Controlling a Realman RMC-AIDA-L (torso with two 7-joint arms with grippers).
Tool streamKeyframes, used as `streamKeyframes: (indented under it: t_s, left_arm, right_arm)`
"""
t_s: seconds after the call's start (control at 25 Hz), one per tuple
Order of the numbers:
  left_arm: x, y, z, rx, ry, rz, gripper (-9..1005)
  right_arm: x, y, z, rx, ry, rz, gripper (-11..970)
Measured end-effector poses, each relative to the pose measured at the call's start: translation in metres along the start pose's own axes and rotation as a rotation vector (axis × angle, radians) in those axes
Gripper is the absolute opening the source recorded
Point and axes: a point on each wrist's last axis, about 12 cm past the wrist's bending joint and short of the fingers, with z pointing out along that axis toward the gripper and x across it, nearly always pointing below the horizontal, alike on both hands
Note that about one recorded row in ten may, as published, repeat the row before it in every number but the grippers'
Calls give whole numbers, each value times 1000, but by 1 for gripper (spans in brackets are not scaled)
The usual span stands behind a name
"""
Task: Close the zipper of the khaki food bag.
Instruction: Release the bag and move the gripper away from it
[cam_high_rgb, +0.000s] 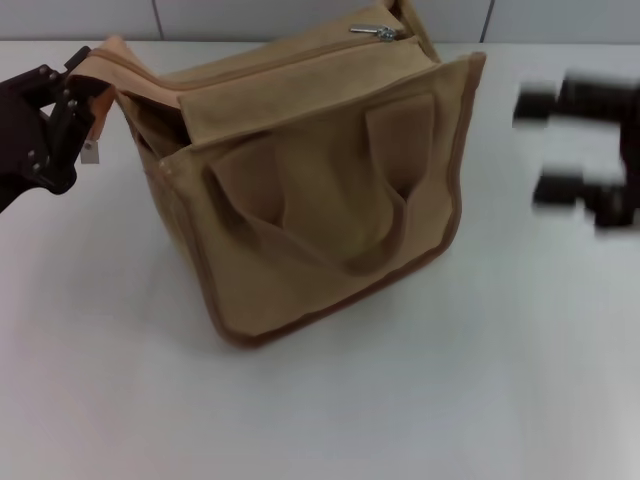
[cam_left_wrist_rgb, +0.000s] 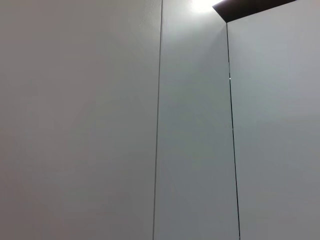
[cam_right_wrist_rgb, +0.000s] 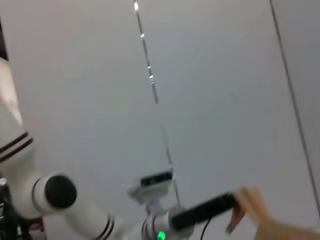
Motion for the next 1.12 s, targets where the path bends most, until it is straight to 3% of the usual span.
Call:
streamKeyframes:
  t_s: [0.04, 0.12, 0.16, 0.2, 0.24, 0.44, 1.12]
  left_arm:
    - [-1, 1, -1, -1, 4, -5, 121]
    - [-1, 1, -1, -1, 4, -7, 121]
    - [-1, 1, -1, 0, 5, -10, 122]
    - [0, 1, -1, 1, 7, -14, 122]
    - [0, 1, -1, 3, 10, -17, 122]
    - [2, 1, 0, 7, 33, -28, 122]
    - [-8, 9, 1, 57, 96, -73, 125]
  right_arm:
    - [22, 4, 0, -3, 22, 15, 766]
    - [30, 6, 1, -5, 33, 21, 765]
    - [50, 9, 5, -17, 66, 35, 765]
    - [50, 9, 5, -17, 66, 35, 765]
    - [67, 14, 8, -26, 90, 41, 765]
    - [94, 22, 11, 0, 119, 35, 765]
    - [100, 27, 9, 18, 107, 49, 765]
